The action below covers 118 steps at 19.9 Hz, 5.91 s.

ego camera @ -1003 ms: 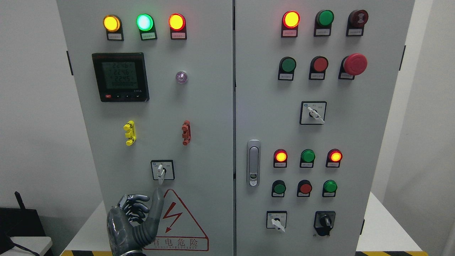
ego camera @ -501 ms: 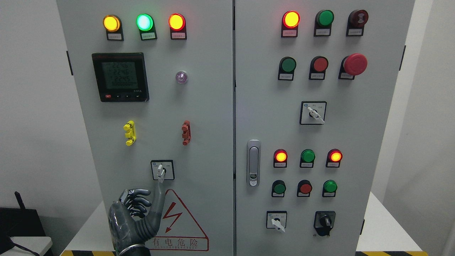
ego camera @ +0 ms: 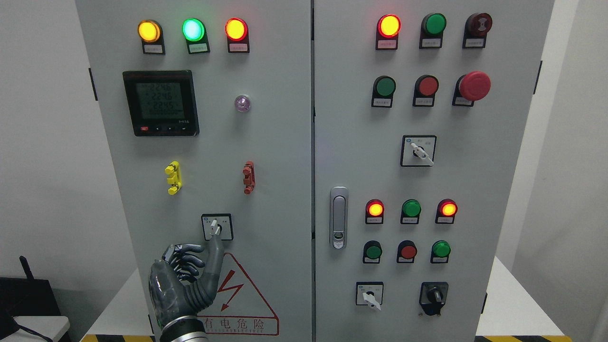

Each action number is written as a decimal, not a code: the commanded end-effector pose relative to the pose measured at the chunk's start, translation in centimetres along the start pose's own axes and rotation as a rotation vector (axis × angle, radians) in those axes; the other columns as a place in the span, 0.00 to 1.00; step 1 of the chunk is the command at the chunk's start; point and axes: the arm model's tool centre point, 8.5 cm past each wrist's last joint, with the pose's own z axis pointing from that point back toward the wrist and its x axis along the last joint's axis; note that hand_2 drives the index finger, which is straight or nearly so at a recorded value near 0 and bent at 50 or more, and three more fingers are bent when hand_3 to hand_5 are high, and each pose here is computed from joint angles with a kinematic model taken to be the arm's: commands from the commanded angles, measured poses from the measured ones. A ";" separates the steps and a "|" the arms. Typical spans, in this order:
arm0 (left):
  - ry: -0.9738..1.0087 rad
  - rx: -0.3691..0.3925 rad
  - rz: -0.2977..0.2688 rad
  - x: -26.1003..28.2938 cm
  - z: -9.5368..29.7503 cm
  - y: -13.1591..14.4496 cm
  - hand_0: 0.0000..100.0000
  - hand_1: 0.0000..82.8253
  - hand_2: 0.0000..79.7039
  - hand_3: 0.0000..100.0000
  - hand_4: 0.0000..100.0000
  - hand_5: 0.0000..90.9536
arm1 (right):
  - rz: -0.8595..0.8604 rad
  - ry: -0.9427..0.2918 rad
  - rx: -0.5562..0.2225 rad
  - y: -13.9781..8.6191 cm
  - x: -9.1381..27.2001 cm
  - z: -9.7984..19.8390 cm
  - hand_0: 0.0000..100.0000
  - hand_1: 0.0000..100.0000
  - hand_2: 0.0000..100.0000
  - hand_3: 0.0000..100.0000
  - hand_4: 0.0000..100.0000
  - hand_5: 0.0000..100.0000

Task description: Turn on light switch 1

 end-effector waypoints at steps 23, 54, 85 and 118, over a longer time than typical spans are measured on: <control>0.046 -0.024 -0.013 1.2 -1.1 -1.4 0.12 0.59 0.72 0.81 0.85 0.82 | -0.018 -0.002 0.001 0.0 0.0 0.0 0.12 0.39 0.00 0.00 0.00 0.00; 0.053 -0.023 -0.019 1.4 -1.2 -1.4 0.20 0.52 0.75 0.82 0.86 0.84 | -0.017 -0.001 0.001 0.0 0.0 0.0 0.12 0.39 0.00 0.00 0.00 0.00; 0.057 -0.030 -0.029 1.5 -1.2 -1.7 0.30 0.50 0.74 0.82 0.86 0.85 | -0.017 -0.001 0.001 0.0 0.0 0.0 0.12 0.39 0.00 0.00 0.00 0.00; 0.058 -0.038 -0.027 1.5 -1.1 -1.8 0.61 0.30 0.75 0.83 0.87 0.85 | -0.017 -0.001 0.001 0.0 0.0 0.0 0.12 0.39 0.00 0.00 0.00 0.00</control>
